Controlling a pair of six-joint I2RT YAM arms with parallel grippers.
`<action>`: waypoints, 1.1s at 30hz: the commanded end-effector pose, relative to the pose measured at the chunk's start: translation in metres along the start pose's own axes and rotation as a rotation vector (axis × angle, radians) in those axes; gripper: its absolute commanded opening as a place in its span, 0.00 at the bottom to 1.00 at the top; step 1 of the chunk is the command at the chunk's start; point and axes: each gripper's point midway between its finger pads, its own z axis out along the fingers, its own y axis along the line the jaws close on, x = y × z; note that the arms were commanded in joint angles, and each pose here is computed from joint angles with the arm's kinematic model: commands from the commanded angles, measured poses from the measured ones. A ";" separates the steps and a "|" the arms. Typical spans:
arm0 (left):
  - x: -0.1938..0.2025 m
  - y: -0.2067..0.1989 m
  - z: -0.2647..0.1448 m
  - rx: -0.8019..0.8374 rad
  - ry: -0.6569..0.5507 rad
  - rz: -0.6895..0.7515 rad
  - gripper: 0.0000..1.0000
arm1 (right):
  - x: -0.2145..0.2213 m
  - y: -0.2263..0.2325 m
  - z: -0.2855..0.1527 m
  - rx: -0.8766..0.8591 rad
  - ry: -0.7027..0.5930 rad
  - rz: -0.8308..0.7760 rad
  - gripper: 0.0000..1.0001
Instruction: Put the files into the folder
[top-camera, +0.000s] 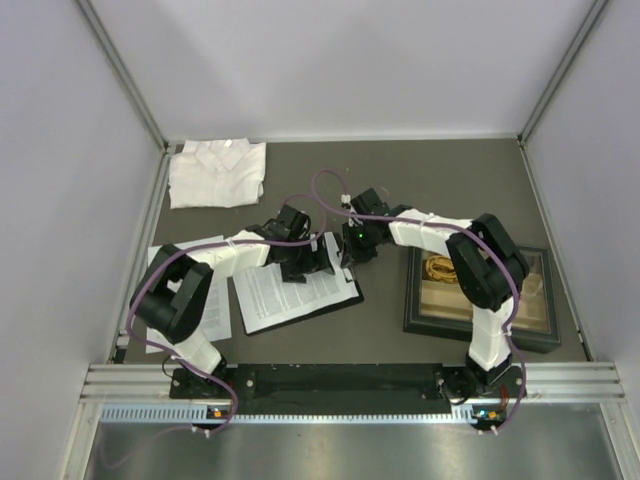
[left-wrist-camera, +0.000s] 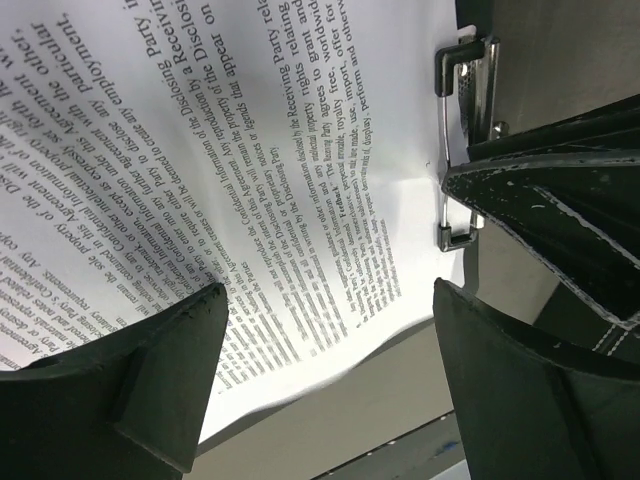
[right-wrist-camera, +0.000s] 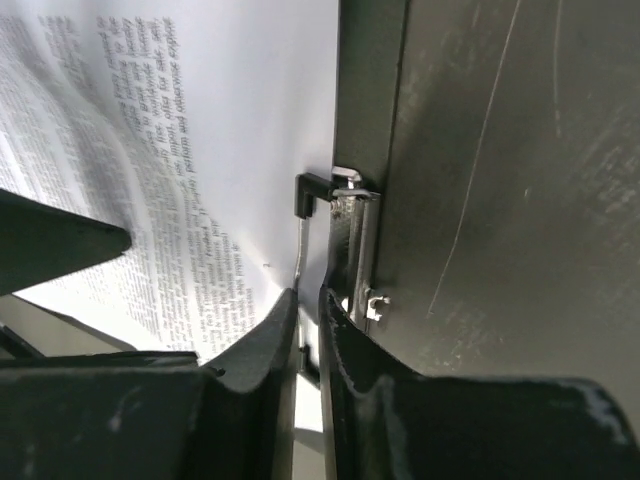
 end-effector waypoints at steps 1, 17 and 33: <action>0.016 0.049 0.002 -0.196 0.064 0.071 0.89 | 0.023 -0.017 0.015 0.064 0.071 -0.002 0.00; 0.001 0.020 -0.026 -0.114 0.016 0.113 0.91 | 0.006 0.007 -0.005 -0.004 0.035 -0.035 0.26; -0.003 0.005 -0.026 -0.019 -0.003 0.064 0.91 | -0.013 0.007 -0.046 0.139 -0.044 -0.120 0.60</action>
